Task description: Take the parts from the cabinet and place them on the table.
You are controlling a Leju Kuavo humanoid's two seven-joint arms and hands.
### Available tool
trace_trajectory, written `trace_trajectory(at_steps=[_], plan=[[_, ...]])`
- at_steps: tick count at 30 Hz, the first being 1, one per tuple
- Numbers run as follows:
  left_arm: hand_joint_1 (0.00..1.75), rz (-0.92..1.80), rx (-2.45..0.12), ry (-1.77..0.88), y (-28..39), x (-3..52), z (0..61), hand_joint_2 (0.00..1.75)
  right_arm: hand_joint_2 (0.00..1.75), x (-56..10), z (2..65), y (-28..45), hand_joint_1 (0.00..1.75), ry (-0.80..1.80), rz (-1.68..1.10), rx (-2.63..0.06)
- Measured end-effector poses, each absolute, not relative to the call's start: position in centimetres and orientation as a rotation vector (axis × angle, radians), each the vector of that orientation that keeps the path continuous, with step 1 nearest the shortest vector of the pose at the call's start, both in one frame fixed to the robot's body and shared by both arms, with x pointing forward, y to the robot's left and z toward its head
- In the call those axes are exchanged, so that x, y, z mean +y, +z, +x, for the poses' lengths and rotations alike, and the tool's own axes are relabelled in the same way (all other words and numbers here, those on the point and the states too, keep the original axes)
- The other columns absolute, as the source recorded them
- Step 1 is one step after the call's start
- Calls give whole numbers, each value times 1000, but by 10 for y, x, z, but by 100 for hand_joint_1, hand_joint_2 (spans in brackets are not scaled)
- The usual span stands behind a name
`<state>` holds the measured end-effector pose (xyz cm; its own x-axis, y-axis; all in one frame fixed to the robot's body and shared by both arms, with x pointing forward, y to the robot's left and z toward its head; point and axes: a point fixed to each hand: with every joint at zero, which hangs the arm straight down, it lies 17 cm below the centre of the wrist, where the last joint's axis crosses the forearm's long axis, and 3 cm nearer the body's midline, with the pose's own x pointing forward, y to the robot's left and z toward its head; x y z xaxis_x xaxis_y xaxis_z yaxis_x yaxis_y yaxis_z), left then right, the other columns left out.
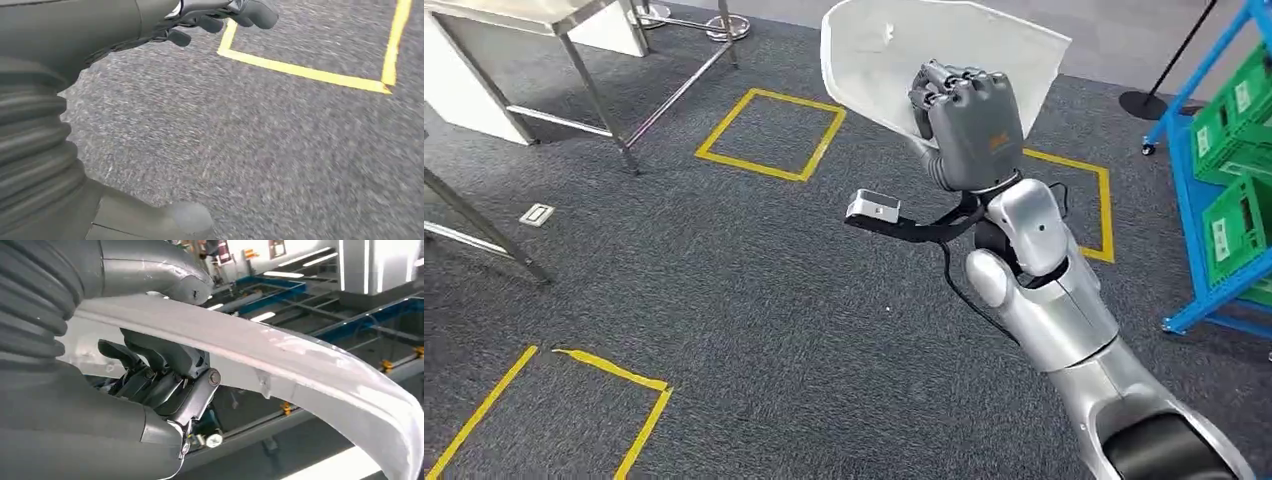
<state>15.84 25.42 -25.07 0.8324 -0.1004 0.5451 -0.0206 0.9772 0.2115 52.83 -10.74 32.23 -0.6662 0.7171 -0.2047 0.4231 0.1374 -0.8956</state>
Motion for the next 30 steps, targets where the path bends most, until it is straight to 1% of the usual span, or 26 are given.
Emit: trace_trajectory(at_steps=[5,30], plan=[[0,211,-587,-42,-251,254,159,175,175,-109,528,314,175,1546,-1099,-2130],[0,200,-585,-42,-251,253,161,175,175,-105,525,316,175,1550,-1107,-2140]])
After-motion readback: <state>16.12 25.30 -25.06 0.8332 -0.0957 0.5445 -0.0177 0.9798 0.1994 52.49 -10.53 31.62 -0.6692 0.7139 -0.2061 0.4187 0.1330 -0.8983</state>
